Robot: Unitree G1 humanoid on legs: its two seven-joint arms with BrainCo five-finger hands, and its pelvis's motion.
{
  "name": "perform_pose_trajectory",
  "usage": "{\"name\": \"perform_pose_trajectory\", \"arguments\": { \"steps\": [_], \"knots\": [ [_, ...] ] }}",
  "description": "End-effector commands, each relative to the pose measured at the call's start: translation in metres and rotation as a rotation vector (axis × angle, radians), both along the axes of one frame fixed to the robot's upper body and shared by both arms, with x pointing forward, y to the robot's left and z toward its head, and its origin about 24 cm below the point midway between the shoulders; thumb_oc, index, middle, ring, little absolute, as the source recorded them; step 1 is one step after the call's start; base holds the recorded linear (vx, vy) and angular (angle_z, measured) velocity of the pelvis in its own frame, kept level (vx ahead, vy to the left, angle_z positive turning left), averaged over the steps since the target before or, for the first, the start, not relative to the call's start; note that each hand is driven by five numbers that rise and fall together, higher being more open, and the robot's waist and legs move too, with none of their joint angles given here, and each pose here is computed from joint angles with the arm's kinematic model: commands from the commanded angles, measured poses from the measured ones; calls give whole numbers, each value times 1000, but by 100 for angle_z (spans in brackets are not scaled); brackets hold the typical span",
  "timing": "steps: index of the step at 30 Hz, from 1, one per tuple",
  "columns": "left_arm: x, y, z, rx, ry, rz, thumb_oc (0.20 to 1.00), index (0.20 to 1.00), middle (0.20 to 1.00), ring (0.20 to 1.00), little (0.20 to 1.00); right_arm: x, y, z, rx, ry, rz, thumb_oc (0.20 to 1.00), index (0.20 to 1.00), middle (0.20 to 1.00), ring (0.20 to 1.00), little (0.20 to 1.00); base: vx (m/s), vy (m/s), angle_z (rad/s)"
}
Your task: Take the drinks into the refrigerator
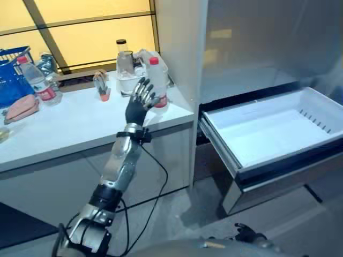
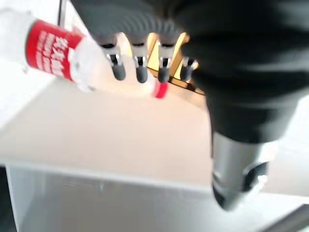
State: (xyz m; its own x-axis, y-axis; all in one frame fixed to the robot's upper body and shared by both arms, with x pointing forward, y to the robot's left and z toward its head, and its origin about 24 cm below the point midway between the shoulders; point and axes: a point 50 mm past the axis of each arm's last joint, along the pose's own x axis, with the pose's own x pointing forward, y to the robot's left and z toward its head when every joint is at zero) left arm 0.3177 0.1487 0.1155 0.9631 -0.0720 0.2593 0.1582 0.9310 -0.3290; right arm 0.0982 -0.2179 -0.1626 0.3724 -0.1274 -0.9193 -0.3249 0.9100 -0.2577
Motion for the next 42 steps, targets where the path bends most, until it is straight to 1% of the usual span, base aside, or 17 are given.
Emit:
{"name": "perform_pose_trajectory", "arguments": {
  "steps": [1,2,4,5,8,9,10,11,13,16,21,23,27,29,36,39,42],
  "knots": [
    [24,20,52,77,-172,110,1000,1000,1000,1000,1000,2,28,-5,48,16,69,1000,1000,1000,1000,1000,712,-157,-71],
    [33,26,52,91,-139,162,1000,1000,1000,1000,1000,0,24,-4,36,21,74,1000,1000,1000,1000,1000,15,-4,-4],
    [38,28,60,123,-152,181,1000,1000,1000,1000,1000,1,23,-4,34,16,71,1000,1000,1000,1000,1000,4,-3,-2],
    [41,36,66,132,-156,204,1000,1000,1000,1000,1000,-1,22,-4,33,17,70,1000,1000,1000,1000,1000,0,0,0],
    [44,38,70,142,-156,224,1000,1000,1000,1000,1000,-3,22,-5,33,22,73,1000,1000,1000,1000,1000,5,-2,-2],
    [54,32,86,212,-177,262,1000,1000,1000,1000,1000,-2,21,-4,26,19,76,1000,1000,1000,1000,1000,0,0,0],
    [54,32,87,213,-177,262,1000,1000,1000,1000,1000,-2,21,-4,27,18,76,1000,1000,1000,1000,1000,0,0,0],
    [56,35,96,312,-202,292,1000,1000,1000,1000,1000,-1,22,-4,31,13,72,1000,1000,1000,1000,1000,0,0,0],
    [57,39,96,263,-192,298,1000,1000,1000,1000,1000,-1,21,-4,31,6,66,1000,1000,1000,1000,1000,-1,1,-2],
    [64,41,99,279,-166,345,1000,1000,1000,1000,1000,-1,21,-4,29,7,65,1000,1000,1000,1000,1000,0,0,0],
    [68,45,115,458,-203,390,1000,1000,1000,1000,1000,-1,16,-2,28,-4,49,1000,1000,1000,1000,1000,0,0,0],
    [69,44,115,473,-202,393,1000,1000,1000,1000,1000,-1,16,-3,28,-3,50,1000,1000,1000,1000,1000,0,0,0],
    [74,39,110,505,-172,357,1000,1000,1000,1000,1000,-4,15,-3,27,8,53,1000,1000,1000,1000,1000,0,0,0],
    [79,34,100,505,-122,328,1000,1000,1000,1000,1000,-5,14,-3,26,12,44,1000,1000,1000,1000,1000,0,0,0],
    [83,34,81,514,-37,312,1000,1000,1000,1000,1000,1,11,-2,17,-6,18,1000,1000,1000,1000,1000,-2,0,0],
    [82,37,63,520,27,281,1000,1000,1000,1000,1000,3,9,-1,12,-13,2,1000,1000,1000,1000,1000,-13,6,-6],
    [79,42,31,545,136,242,1000,1000,1000,1000,1000,1,10,-2,11,-1,-5,1000,1000,1000,1000,1000,5,19,-13]
  ]
}}
